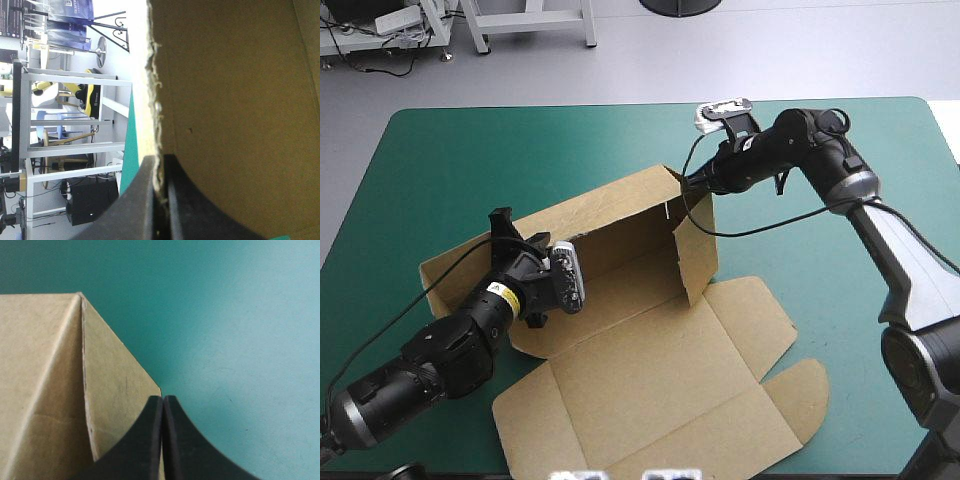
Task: Fold the box
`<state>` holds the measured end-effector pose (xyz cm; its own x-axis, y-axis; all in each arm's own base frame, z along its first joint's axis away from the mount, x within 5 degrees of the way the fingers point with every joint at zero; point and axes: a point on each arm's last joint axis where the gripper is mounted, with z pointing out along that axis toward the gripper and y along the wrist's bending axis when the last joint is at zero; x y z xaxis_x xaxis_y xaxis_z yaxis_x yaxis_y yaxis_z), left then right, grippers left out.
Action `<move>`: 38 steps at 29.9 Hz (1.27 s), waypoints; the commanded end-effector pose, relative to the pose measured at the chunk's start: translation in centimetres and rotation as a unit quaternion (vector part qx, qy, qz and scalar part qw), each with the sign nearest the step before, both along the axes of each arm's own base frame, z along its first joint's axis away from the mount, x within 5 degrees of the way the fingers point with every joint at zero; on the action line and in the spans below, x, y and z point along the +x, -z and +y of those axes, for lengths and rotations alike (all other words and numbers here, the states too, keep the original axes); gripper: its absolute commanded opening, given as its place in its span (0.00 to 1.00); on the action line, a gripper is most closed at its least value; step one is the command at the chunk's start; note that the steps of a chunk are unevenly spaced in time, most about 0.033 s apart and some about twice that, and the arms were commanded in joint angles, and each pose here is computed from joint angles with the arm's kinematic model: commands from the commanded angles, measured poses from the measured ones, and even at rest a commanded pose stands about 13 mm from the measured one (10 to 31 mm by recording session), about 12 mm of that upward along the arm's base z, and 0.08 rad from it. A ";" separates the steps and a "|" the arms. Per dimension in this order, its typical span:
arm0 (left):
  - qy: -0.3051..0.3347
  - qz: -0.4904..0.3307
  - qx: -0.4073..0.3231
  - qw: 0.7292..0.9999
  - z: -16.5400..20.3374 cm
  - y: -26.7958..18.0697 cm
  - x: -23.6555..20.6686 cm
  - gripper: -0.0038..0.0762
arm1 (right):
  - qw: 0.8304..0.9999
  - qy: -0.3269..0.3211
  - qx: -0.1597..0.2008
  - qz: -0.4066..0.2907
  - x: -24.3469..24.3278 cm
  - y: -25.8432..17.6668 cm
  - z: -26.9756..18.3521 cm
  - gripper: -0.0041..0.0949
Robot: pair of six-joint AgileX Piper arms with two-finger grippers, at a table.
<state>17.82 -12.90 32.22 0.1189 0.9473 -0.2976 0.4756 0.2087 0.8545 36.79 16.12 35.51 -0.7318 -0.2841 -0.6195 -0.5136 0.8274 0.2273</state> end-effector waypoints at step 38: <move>0.016 -0.015 -0.040 0.999 -0.4 -1.3 -0.2 0.04 | 0.973 -0.111 0.069 -0.188 -7.7 2.8 -1.7 0.04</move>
